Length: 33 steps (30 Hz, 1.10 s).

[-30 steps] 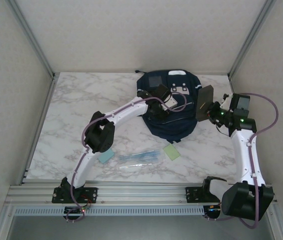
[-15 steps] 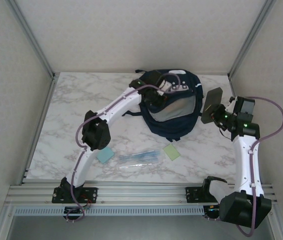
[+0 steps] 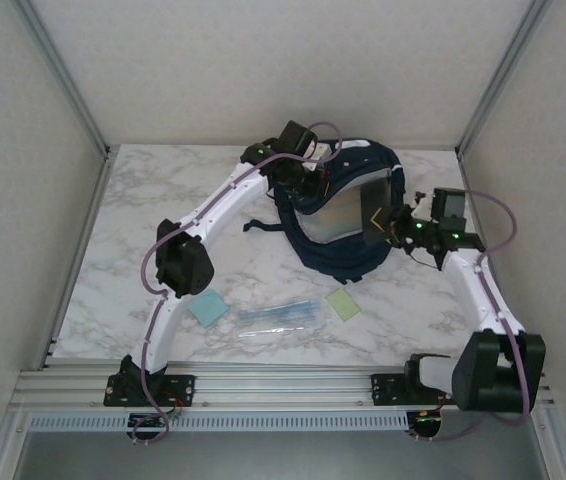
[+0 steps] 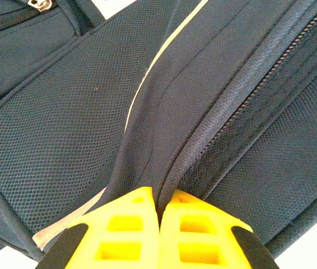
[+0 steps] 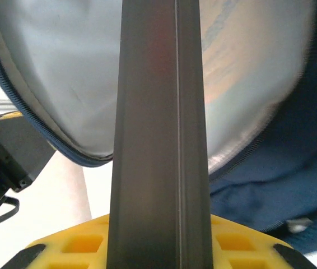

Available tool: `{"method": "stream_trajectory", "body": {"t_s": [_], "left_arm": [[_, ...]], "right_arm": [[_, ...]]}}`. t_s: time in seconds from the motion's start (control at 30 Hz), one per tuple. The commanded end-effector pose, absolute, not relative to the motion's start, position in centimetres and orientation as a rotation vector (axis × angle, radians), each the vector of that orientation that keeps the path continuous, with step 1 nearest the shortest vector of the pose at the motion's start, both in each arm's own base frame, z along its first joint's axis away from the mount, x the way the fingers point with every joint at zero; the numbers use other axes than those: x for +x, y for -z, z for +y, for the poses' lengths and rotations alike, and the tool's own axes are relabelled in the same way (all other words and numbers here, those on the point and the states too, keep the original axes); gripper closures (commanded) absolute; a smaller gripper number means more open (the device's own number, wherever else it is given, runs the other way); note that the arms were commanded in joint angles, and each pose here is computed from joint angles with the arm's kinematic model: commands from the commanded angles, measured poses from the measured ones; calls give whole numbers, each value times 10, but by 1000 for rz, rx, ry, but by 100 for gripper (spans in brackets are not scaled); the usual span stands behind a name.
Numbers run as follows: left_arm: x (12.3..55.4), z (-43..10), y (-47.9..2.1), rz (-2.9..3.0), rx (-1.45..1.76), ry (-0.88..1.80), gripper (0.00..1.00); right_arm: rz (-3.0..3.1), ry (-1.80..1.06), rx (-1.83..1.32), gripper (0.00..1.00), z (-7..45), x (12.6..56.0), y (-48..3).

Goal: Pack the student bag

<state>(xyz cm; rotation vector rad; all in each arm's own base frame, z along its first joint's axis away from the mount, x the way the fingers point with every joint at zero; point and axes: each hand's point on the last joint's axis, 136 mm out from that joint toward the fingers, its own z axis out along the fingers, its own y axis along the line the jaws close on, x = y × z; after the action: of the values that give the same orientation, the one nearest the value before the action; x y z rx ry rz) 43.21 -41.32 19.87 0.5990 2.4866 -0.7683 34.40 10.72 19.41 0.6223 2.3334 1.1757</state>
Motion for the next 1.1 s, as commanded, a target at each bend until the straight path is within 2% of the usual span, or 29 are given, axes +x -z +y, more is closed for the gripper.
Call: {"method": "stream_trajectory", "body": {"t_s": [0.0, 0.5, 0.67, 0.8, 0.93, 1.07], "left_arm": [[421, -421, -278, 2335, 547, 923, 100], [416, -423, -315, 2253, 511, 989, 100], [412, -420, -325, 2236, 513, 988, 100], [416, -415, -322, 2243, 500, 935, 100], [425, -408, -311, 2266, 453, 884, 100], [437, -402, -300, 2292, 391, 871, 100]], "right_arm": [[2254, -1282, 576, 86, 126, 368, -203], [2185, -1350, 605, 86, 179, 465, -154], [2212, -1295, 636, 82, 185, 495, -138], [2262, -1243, 740, 69, 181, 502, -118], [2329, -1135, 788, 41, 170, 489, -114], [2400, -980, 765, 18, 153, 465, -127]]}}
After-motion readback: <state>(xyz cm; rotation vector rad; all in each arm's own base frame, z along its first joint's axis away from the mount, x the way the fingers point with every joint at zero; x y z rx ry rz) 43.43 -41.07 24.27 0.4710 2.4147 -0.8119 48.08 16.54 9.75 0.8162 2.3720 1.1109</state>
